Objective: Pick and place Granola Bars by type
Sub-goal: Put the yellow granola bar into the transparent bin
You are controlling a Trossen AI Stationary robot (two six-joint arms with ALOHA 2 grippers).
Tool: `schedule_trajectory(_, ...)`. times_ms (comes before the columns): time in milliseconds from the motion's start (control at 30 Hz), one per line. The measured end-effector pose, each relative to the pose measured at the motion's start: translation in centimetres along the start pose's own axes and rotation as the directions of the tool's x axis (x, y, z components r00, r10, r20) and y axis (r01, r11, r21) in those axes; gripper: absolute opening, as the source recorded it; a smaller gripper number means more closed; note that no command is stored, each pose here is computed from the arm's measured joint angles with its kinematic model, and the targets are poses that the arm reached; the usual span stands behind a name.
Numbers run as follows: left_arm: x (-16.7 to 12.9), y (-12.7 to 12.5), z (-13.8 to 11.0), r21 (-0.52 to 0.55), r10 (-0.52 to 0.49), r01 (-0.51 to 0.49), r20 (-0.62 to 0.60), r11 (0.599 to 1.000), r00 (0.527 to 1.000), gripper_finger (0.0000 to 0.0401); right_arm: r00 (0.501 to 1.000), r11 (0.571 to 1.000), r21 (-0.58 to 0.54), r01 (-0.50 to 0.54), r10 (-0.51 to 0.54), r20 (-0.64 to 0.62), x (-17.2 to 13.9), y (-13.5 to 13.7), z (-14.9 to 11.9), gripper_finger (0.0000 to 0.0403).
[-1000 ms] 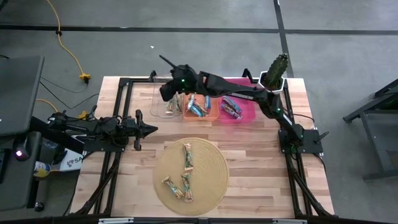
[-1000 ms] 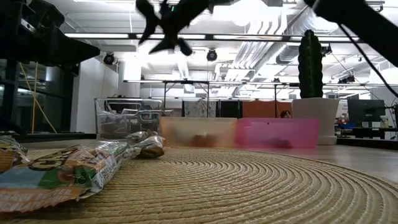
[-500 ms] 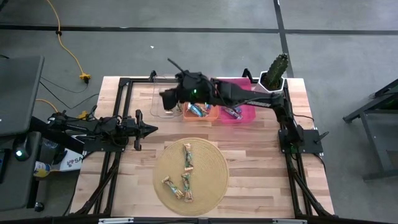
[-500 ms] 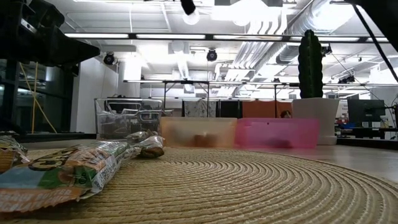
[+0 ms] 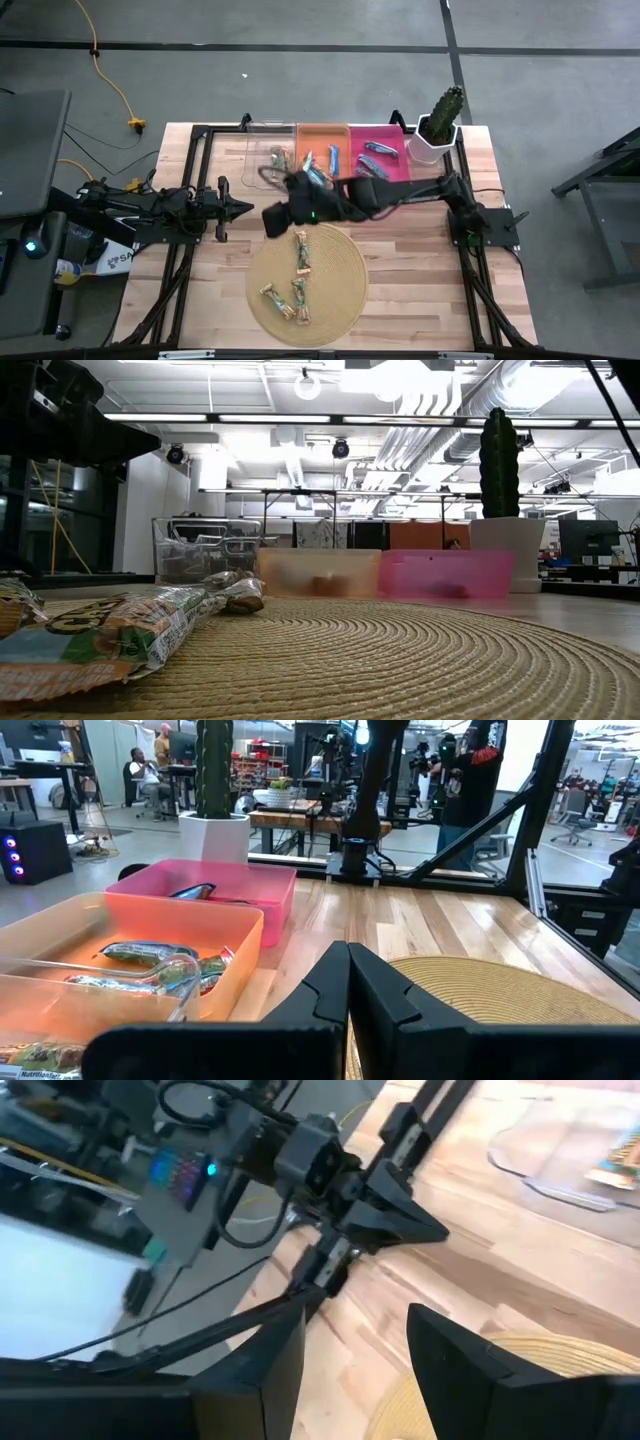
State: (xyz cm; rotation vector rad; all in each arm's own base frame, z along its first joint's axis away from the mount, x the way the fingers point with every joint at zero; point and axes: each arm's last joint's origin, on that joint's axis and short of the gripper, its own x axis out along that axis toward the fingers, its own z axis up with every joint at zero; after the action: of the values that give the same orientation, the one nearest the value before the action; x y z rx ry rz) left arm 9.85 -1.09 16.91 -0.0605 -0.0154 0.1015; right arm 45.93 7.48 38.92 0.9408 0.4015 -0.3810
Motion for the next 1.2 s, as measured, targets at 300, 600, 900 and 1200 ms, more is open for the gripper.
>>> schedule_trajectory(300, 0.0, 0.0, 0.0, 0.000, 0.000, 0.000, 0.001, 1.000, 1.000, 0.0001, 0.998, 1.000, -0.002, -0.003, 0.003, 0.062, 0.0, 1.1, -2.0, 0.0161)
schedule_trajectory(600, 0.0, 0.0, 0.0, 0.000, 0.000, 0.000, 0.000, 1.000, 1.000, 0.0001, 0.996, 0.998, 0.047, 0.033, -0.029, -0.088, 6.5, -1.4, -5.1, 0.0161)
schedule_trajectory(900, 0.0, 0.0, 0.0, 0.000, -0.008, 0.008, -0.001, 1.000, 1.000, 0.0001, 0.951, 0.992, 0.102, 0.072, -0.037, -0.308, 11.8, -4.2, -9.0, 0.0161)
schedule_trajectory(1200, 0.0, 0.0, 0.0, 0.000, -0.008, 0.008, 0.000, 1.000, 1.000, 0.0001, 0.859, 0.925, 0.012, 0.380, -0.348, -0.375, 11.1, -7.3, -9.6, 0.0161)
